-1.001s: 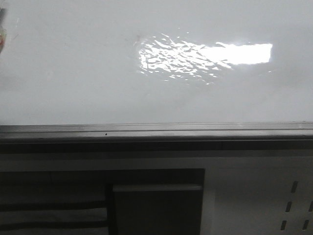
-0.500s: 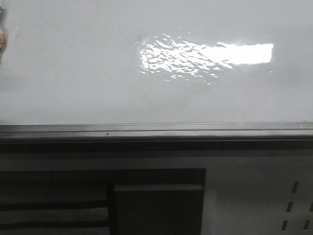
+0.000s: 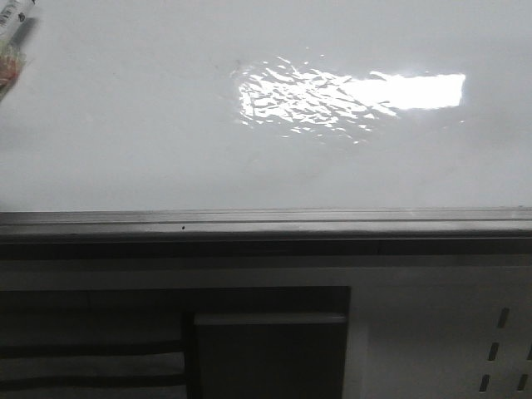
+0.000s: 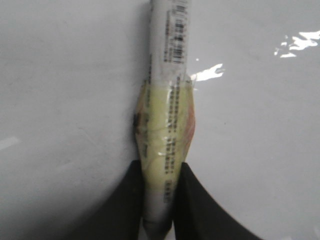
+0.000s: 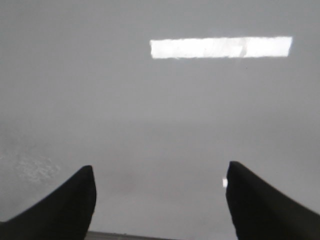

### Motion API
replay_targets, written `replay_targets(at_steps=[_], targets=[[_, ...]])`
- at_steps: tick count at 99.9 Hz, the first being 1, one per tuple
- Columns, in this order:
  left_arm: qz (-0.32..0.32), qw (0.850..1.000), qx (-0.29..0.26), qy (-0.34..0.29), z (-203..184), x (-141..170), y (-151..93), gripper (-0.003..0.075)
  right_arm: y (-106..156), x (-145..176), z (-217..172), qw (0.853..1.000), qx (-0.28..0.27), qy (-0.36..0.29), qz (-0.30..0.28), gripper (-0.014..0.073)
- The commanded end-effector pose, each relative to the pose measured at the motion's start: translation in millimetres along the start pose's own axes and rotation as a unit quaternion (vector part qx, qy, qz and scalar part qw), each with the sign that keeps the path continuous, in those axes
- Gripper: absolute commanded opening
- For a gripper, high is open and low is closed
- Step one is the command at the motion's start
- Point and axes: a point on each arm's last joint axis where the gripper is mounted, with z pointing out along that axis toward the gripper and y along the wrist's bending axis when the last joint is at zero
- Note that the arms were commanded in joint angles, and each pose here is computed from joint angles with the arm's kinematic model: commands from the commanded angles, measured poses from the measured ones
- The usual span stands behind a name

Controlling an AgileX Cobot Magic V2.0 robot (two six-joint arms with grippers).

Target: Write number 4 on whiteboard

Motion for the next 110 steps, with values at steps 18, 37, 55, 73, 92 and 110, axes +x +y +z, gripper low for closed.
replay_targets(at_steps=[18, 37, 55, 73, 92, 110], targets=[[0.081, 0.991, 0.072, 0.075, -34.7, -54.7, -22.3, -0.0020, 4.0, -36.9, 12.3, 0.991, -0.031, 0.127, -0.003, 0.0490], [0.176, 0.957, 0.213, 0.085, -64.6, -81.8, -61.1, -0.0020, 26.3, -49.4, 41.8, 0.946, -0.193, 0.254, -0.064, 0.0490], [0.257, 0.898, 0.350, 0.075, -83.3, -89.3, -98.0, -0.0020, 47.4, -59.9, 74.9, 0.896, -0.354, 0.248, -0.097, 0.0490], [0.299, 0.867, 0.391, 0.081, -74.8, -91.3, -124.7, -0.0020, 64.0, -67.7, 95.1, 0.847, -0.469, 0.182, -0.174, 0.0490], [0.336, 0.845, 0.411, 0.070, -67.4, -97.7, -143.5, -0.0020, 86.2, -70.5, 107.6, 0.813, -0.509, 0.116, -0.258, 0.0490], [0.337, 0.845, 0.410, 0.055, -69.1, -104.9, -146.1, -0.0020, 109.7, -66.4, 113.4, 0.790, -0.538, 0.091, -0.280, 0.0489]])
